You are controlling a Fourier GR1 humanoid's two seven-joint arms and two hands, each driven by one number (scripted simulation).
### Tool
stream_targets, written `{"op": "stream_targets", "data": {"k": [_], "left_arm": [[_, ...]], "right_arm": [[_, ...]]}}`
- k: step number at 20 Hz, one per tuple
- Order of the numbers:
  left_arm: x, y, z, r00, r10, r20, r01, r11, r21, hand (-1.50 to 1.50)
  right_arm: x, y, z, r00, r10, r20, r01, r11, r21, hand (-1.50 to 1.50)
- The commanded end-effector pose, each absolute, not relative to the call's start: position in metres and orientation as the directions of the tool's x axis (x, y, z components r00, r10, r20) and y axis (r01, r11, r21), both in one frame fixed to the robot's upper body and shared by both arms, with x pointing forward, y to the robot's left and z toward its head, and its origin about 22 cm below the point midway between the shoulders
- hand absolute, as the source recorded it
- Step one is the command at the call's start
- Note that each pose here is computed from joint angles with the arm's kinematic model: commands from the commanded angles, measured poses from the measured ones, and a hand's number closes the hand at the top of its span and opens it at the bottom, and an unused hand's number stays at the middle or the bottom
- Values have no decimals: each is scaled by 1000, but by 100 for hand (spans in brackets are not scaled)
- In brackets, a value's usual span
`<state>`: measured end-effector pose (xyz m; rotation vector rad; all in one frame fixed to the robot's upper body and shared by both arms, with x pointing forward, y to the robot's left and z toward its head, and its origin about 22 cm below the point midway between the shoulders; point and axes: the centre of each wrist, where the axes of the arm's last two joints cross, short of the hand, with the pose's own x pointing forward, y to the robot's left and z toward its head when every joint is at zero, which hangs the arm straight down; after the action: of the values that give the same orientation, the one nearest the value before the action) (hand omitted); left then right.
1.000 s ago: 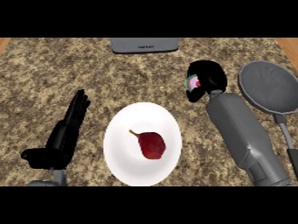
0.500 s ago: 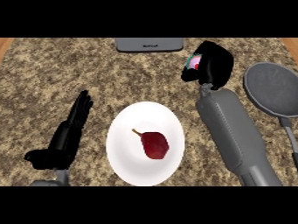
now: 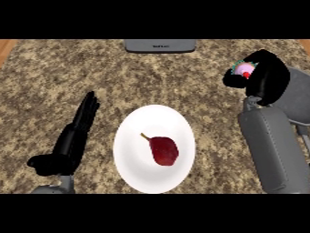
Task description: Pick the cupcake from the plate and place it in the pan
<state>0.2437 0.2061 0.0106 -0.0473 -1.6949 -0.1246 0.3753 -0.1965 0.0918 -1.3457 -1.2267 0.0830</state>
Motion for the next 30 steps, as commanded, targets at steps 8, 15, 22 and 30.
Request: {"op": "stream_targets", "data": {"k": [8,15,22,30], "left_arm": [[245,198,9,-119,-25,993,135,990,41,0],[253,184,11,-127,-29,992,145,988,48,0],[247,190,17,-146,-24,989,161,986,48,0],[241,195,13,-150,-15,989,184,982,43,0]], "right_arm": [[361,-333,52,551,686,475,667,-20,-745,150],[365,-393,48,503,634,588,766,-11,-643,150],[361,-438,55,583,528,618,663,129,-737,150],[368,-427,36,587,484,649,440,482,-758,-150]]}}
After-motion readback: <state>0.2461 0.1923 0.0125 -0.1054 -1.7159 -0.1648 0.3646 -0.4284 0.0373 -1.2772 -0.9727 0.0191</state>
